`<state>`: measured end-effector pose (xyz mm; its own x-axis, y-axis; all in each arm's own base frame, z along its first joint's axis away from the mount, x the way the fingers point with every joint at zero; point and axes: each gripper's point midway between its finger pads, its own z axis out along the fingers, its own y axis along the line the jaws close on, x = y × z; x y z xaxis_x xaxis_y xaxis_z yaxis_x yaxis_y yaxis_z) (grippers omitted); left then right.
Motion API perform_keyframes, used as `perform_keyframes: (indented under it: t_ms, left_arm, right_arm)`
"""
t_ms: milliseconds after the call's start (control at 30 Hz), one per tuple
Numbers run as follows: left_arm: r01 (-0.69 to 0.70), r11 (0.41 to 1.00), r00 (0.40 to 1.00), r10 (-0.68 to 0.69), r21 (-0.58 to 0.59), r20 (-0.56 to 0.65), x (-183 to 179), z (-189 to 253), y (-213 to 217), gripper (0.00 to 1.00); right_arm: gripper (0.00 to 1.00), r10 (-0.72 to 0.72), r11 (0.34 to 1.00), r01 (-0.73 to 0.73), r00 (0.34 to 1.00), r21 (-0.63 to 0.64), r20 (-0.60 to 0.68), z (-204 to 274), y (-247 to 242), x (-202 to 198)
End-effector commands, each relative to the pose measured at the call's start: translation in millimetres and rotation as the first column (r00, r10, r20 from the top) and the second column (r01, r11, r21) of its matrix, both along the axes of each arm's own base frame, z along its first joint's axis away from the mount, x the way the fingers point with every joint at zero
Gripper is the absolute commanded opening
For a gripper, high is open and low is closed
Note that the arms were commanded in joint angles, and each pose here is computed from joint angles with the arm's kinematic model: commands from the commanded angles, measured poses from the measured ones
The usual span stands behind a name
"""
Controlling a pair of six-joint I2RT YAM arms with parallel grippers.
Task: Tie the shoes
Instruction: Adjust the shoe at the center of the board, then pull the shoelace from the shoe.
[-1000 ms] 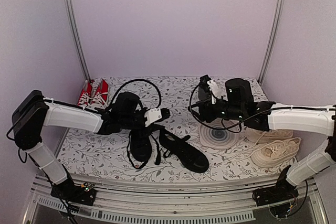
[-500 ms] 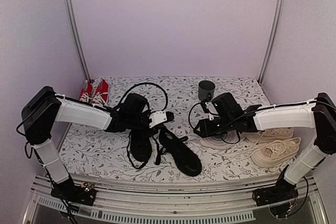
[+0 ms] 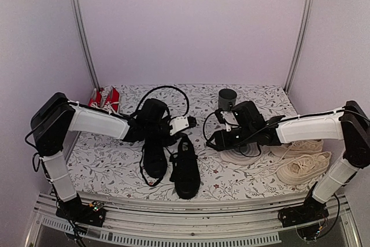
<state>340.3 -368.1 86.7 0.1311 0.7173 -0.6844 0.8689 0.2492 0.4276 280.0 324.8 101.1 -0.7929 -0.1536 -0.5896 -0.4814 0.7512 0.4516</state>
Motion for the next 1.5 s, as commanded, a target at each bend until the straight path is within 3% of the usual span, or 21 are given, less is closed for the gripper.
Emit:
perform_keyframes:
  t_ms: [0,100,233,433,533,700,1100,1367,1467]
  left_arm:
    - [-0.021,0.995,0.999,0.024,-0.099,0.032,-3,46,4,0.27]
    - [-0.090,0.987,0.995,0.094,-0.131,0.021,-6,65,18,0.34]
    - [-0.138,0.977,0.989,0.127,-0.162,-0.076,-27,70,32,0.35]
    - [-0.011,0.994,0.995,0.000,-0.110,-0.096,-81,38,52,0.39]
    - [0.003,0.997,0.999,-0.007,-0.072,-0.050,-84,26,56,0.46]
    - [-0.005,1.000,0.996,0.007,0.019,-0.089,-78,-1,56,0.48]
    - [0.000,0.997,0.994,0.007,0.072,-0.107,-80,-19,50,0.47]
    - [0.031,0.996,0.993,-0.020,0.089,-0.119,-81,-22,46,0.48]
    - [0.065,0.992,0.989,-0.050,0.105,-0.138,-83,-24,42,0.54]
  right_arm:
    - [0.49,0.150,0.973,-0.156,0.988,0.171,0.047,26,48,9]
    - [0.48,0.174,0.963,-0.176,0.984,0.205,0.025,27,66,16]
    - [0.47,0.190,0.957,-0.177,0.981,0.231,-0.033,18,76,17]
    - [0.47,0.224,0.949,-0.196,0.970,0.249,-0.091,7,85,7]
    - [0.48,0.241,0.951,-0.207,0.961,0.231,-0.135,-6,94,4]
    - [0.45,0.245,0.962,-0.220,0.958,0.162,-0.152,-20,98,2]
    - [0.11,0.258,0.958,-0.234,0.954,0.165,-0.149,-6,94,-6]
    - [0.08,0.240,0.963,-0.217,0.960,0.162,-0.142,4,88,-7]
    - [0.06,0.232,0.965,-0.208,0.962,0.160,-0.145,5,85,-8]
